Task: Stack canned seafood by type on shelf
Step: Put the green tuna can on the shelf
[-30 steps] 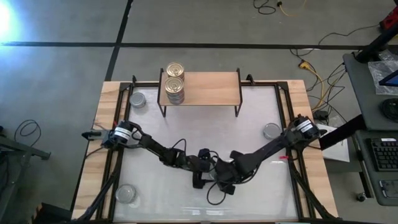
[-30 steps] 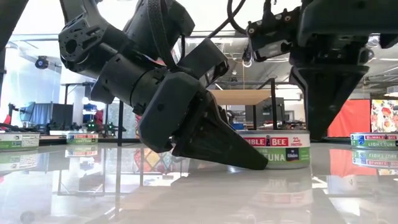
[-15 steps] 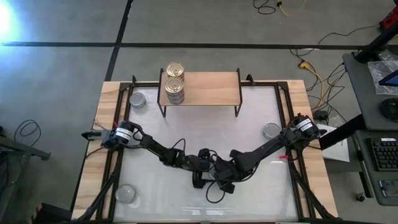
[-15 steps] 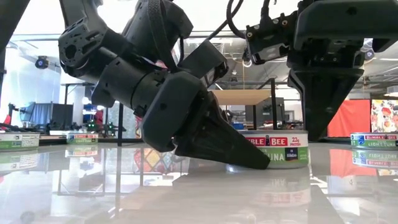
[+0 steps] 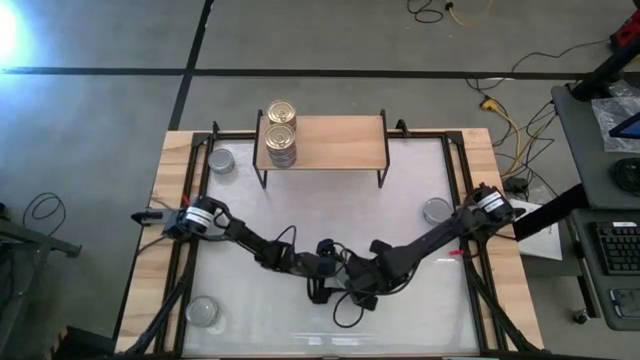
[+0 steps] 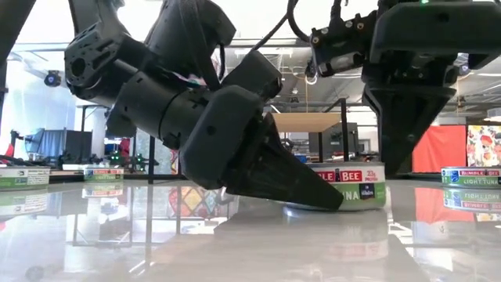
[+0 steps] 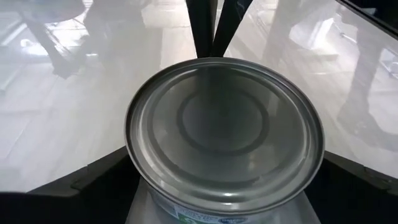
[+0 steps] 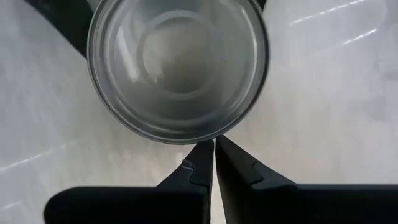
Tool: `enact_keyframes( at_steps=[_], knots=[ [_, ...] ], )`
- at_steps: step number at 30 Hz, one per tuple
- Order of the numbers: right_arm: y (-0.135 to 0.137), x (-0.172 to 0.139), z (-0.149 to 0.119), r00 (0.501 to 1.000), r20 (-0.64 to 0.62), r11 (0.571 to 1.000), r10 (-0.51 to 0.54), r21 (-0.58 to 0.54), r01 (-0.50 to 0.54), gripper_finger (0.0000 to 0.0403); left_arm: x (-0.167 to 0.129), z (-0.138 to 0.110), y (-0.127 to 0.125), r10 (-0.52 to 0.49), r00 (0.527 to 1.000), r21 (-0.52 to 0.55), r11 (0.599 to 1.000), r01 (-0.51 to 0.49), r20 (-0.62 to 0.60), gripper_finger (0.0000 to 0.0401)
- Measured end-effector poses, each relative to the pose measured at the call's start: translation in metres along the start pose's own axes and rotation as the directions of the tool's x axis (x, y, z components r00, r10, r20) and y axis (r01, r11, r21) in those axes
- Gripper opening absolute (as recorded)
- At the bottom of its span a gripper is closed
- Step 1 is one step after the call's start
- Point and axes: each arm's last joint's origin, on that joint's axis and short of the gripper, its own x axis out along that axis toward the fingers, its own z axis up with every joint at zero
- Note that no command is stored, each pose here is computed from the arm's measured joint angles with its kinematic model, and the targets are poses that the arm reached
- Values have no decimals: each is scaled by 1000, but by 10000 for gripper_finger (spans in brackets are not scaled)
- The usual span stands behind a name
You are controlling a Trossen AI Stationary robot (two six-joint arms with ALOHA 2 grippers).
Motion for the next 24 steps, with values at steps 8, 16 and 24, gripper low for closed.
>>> enact_keyframes(
  at_steps=[8, 16, 24],
  knots=[
    [0, -41, -13, 999, 13, 999, -41, 10, 41, 13, -17, 16, 2, 29, 996, -23, 999, -28, 82, 368],
    [-20, -106, -25, 970, 231, 997, -79, 4, 80, 13, -53, 66, 24, 100, 985, 49, 993, -107, 139, 368],
    [-55, -161, -25, 864, 485, 987, -134, -10, 159, 13, -71, 128, 94, 298, 949, -2, 954, -300, 99, 368]
  ],
)
